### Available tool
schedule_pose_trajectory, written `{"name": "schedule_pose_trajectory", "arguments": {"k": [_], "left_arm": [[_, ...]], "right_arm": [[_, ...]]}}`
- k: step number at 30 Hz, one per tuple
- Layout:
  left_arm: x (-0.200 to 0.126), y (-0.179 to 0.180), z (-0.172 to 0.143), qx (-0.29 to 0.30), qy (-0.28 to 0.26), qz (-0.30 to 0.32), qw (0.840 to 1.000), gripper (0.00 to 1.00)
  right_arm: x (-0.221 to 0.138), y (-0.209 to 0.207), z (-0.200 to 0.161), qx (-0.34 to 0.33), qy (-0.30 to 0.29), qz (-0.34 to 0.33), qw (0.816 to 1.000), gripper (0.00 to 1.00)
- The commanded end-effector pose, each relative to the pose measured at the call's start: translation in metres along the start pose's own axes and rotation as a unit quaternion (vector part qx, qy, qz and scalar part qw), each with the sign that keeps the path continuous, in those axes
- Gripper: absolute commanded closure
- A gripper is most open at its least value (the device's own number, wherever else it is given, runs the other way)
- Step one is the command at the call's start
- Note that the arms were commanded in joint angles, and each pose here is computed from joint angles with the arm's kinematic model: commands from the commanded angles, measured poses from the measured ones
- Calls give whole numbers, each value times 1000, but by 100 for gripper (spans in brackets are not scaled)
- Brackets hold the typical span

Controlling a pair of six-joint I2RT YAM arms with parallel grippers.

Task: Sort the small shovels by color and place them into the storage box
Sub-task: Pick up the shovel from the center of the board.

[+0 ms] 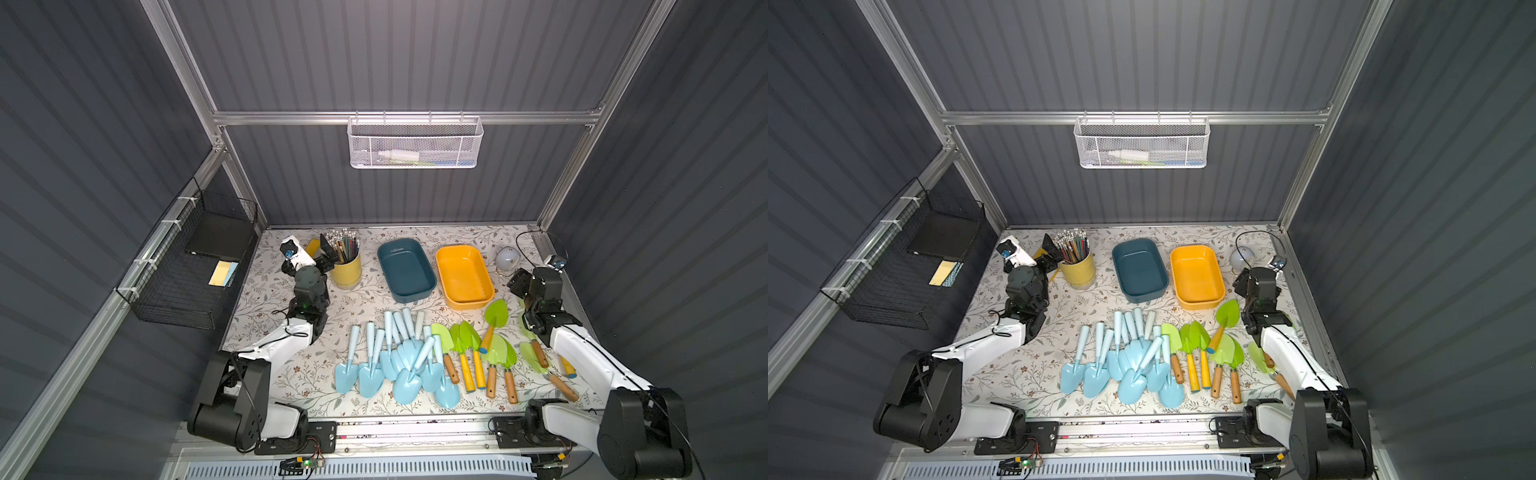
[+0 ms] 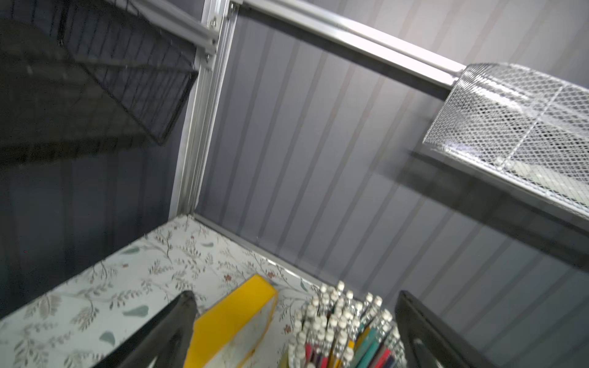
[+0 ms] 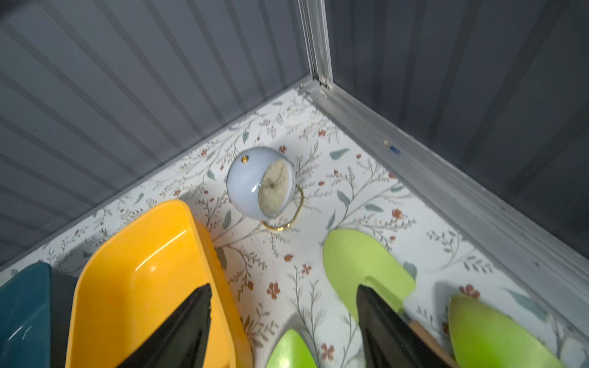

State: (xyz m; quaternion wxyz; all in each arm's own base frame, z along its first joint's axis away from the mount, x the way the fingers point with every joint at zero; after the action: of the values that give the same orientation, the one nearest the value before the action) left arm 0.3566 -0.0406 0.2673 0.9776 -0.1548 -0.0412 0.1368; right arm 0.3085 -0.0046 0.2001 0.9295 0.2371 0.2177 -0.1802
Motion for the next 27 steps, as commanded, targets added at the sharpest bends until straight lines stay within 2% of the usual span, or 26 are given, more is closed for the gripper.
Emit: {"name": "schedule_pose_trajectory", "arguments": {"k": [1, 3, 9, 15, 21, 27], "left_arm": [[-7, -3, -4, -44, 46, 5, 998, 1], [-13, -20, -7, -51, 62, -26, 996, 1], [-35, -79, -15, -53, 97, -151, 982, 1], [-41, -119, -36, -47, 126, -260, 956, 1], [-46, -147, -52, -16, 136, -298, 945, 1], [-41, -154, -57, -24, 138, -293, 946, 1]], "right_arm": [[-11, -8, -28, 18, 107, -68, 992, 33], [-11, 1, -39, 12, 150, -71, 986, 39], [-7, 28, -79, -16, 282, -98, 954, 43], [-12, 23, -110, 2, 325, -126, 937, 44], [-16, 8, -129, 8, 350, -148, 925, 46], [-18, 1, -147, 19, 365, -152, 918, 49]]}}
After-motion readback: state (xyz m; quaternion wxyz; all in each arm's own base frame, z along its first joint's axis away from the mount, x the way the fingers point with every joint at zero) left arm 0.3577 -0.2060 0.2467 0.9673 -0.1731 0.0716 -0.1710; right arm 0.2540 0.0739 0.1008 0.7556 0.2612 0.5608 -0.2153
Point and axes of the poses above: each gripper's point midway between its finger pads, its own x axis out along the fingers, its own y axis along the line the jaws close on, z = x × y, the point moved 7 cm from there along -x, back along the fingers, and after that the axes turned 6 degrees about x, right-handed, at the moved point
